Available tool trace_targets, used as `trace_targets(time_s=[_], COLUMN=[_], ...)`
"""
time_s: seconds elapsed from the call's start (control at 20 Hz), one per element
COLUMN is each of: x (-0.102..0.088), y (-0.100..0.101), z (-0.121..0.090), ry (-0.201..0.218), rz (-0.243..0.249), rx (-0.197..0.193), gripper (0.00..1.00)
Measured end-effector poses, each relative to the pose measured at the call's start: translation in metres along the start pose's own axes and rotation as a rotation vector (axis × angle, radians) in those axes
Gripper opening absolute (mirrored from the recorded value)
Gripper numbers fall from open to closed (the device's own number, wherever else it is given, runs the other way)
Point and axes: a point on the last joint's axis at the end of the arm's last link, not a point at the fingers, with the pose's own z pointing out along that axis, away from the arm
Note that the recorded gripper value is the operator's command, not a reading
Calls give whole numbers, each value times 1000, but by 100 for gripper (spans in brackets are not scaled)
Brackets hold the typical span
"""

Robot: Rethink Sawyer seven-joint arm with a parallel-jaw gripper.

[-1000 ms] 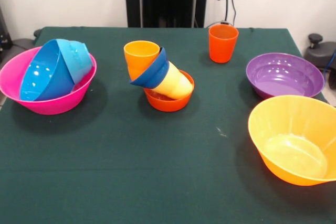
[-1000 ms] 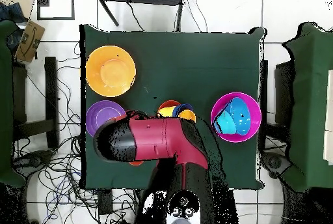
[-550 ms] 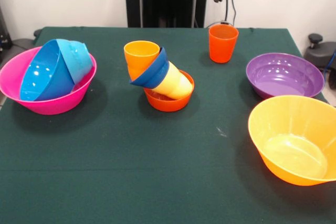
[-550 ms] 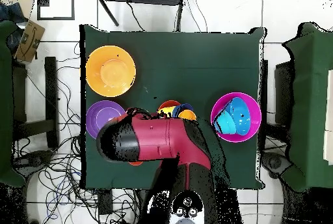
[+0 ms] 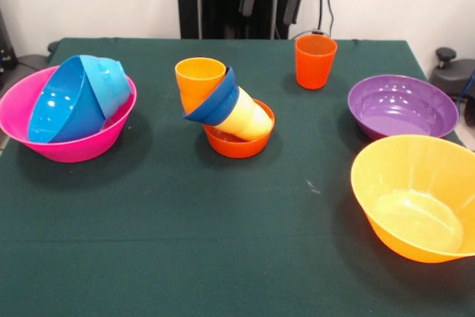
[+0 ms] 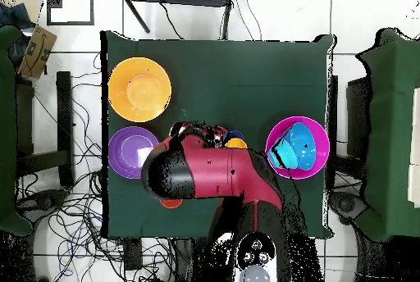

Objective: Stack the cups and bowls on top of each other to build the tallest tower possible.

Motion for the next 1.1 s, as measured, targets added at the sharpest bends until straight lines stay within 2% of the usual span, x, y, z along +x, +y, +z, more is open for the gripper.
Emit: trace_targets(time_s=[0.15, 0.65, 0.85, 1.1], x=[0, 3, 4, 15], y=[0, 1, 4, 6], z=[3, 4, 5, -4], ry=[-12, -17, -37, -63], rz=[1, -1, -9, -48], rx=[-5, -7, -7, 32], gripper=[100, 100, 100, 100])
